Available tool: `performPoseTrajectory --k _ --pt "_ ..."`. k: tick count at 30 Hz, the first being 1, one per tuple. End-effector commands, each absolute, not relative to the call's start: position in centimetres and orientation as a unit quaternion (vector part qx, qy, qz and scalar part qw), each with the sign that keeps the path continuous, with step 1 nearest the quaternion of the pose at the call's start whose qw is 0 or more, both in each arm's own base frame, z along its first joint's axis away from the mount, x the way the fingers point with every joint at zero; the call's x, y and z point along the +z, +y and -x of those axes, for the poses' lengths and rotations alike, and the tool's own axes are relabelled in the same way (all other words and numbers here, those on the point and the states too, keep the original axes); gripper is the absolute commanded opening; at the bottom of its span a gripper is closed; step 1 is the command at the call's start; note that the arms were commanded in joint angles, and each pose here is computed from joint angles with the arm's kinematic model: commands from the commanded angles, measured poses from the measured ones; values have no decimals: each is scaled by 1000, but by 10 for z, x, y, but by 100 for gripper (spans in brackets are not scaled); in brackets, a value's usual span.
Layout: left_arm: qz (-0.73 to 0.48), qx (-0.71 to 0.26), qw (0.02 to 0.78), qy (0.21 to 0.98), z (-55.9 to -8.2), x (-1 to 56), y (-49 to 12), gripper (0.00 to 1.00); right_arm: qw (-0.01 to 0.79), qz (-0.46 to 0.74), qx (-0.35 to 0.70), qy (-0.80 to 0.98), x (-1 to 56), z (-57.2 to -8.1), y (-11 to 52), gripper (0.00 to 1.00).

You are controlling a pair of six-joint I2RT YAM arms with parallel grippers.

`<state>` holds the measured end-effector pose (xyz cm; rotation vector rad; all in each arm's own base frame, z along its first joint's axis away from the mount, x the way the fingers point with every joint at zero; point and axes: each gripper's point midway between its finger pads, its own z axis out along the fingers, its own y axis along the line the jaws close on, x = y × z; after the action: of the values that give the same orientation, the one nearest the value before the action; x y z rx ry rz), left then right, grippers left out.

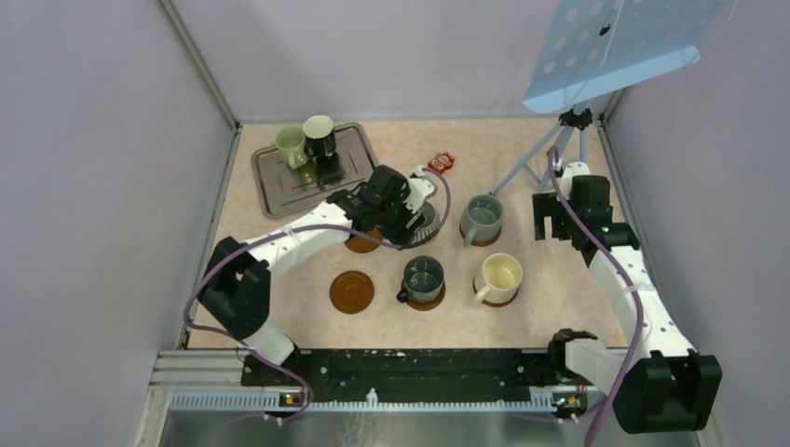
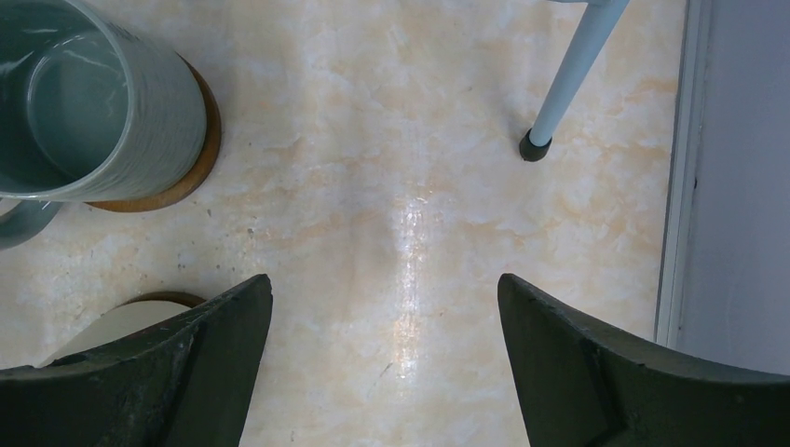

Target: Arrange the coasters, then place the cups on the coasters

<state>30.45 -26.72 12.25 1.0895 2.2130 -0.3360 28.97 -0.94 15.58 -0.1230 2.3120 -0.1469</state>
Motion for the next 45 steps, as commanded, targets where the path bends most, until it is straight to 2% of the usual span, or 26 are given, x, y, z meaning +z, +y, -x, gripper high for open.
performPoseTrajectory --k 1,10,15,19,21,23,27,31,36,39,45 --pt "-409 -131 341 836 -320 129 -278 77 434 35 -53 899 178 -304 -9 89" --pt "-406 -124 329 844 -329 110 -282 69 430 32 -57 901 175 -302 -11 89" --pt "-403 -125 326 846 -331 108 -280 59 430 31 -59 900 176 -302 -11 89" --pt "-408 -130 325 843 -329 108 -280 58 431 32 -60 900 176 -303 -12 89" --pt "-408 -131 324 844 -329 109 -279 63 430 32 -61 900 175 -303 -12 89" --pt "-406 -135 327 843 -328 114 -279 74 431 32 -61 900 175 -304 -12 89" --pt "-399 -149 335 840 -328 137 -273 90 432 33 -59 899 176 -308 -11 89" --pt "-367 -183 359 838 -340 181 -255 98 432 36 -53 900 177 -311 -8 89" --pt "-277 -171 423 846 -396 239 -207 99 431 41 -40 901 181 -317 -3 89" --pt "-183 -146 438 868 -441 258 -157 99 433 42 -37 900 185 -322 -2 89" --pt "13 -70 440 895 -506 256 -54 99 435 42 -44 898 191 -334 -4 89"
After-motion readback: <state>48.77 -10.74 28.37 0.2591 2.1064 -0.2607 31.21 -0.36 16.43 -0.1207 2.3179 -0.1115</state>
